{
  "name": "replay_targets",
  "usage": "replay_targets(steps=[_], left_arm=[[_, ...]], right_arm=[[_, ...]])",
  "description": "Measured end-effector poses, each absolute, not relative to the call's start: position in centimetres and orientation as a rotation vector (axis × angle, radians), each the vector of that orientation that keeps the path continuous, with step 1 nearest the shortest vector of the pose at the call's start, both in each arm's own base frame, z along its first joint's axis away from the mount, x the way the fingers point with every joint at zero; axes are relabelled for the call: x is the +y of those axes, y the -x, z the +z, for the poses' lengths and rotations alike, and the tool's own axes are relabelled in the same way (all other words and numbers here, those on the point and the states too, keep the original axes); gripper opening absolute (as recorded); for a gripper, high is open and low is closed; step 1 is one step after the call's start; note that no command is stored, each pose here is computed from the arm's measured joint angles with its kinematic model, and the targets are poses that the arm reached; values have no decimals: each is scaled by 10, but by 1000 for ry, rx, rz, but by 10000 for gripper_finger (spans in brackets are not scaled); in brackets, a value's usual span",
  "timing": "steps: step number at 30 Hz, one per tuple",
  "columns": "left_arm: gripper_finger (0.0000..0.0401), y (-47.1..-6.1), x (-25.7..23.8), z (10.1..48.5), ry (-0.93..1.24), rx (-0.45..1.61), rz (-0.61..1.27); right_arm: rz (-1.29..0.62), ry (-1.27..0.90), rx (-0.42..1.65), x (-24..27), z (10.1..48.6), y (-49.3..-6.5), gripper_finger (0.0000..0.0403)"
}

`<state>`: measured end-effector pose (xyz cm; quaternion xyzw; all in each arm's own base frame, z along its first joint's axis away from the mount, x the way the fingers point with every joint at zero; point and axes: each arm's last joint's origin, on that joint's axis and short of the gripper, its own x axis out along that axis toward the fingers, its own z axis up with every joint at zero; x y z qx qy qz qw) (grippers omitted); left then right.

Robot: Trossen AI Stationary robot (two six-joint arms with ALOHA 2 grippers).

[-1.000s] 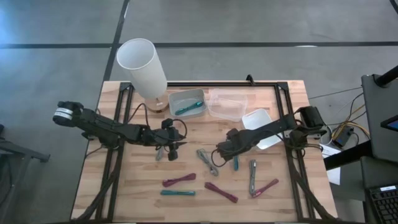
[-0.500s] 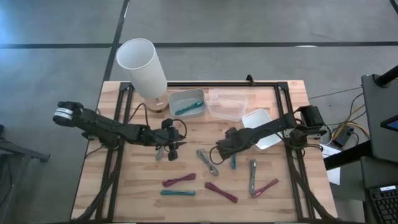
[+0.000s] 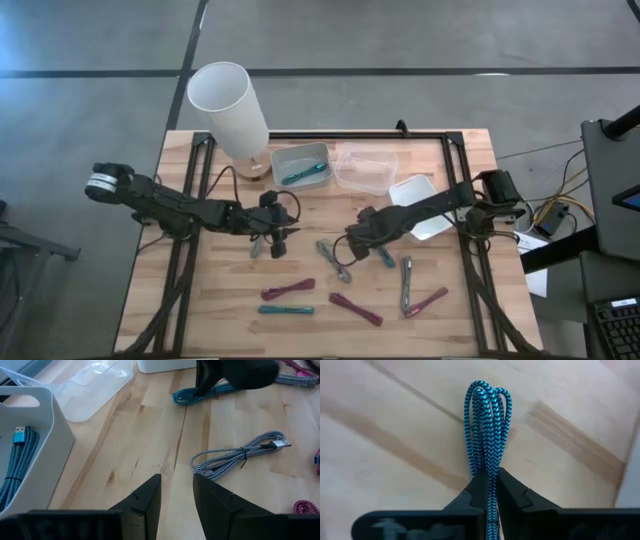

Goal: Pick & Place USB Port
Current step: Put the right blue and black USB cable into the gray bin

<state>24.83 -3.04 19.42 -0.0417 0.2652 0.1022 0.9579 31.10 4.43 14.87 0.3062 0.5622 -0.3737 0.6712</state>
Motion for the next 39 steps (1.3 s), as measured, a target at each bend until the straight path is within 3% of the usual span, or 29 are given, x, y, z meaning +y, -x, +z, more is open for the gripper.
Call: replay_targets(steps=[11,19,31,39], left_arm=[[124,-250,-31,197,144,494,217],[124,-251,-31,206,136,425,208],[124,-254,-30,213,152,352,211],[125,-265,-29,214,195,246,204]], right_arm=[[-615,-379,1109,45,197,-341,18],[-599,-251,845,37,253,-320,18],[-383,-254,236,34,224,-303,18],[-357,-136,212,37,214,-322,18]])
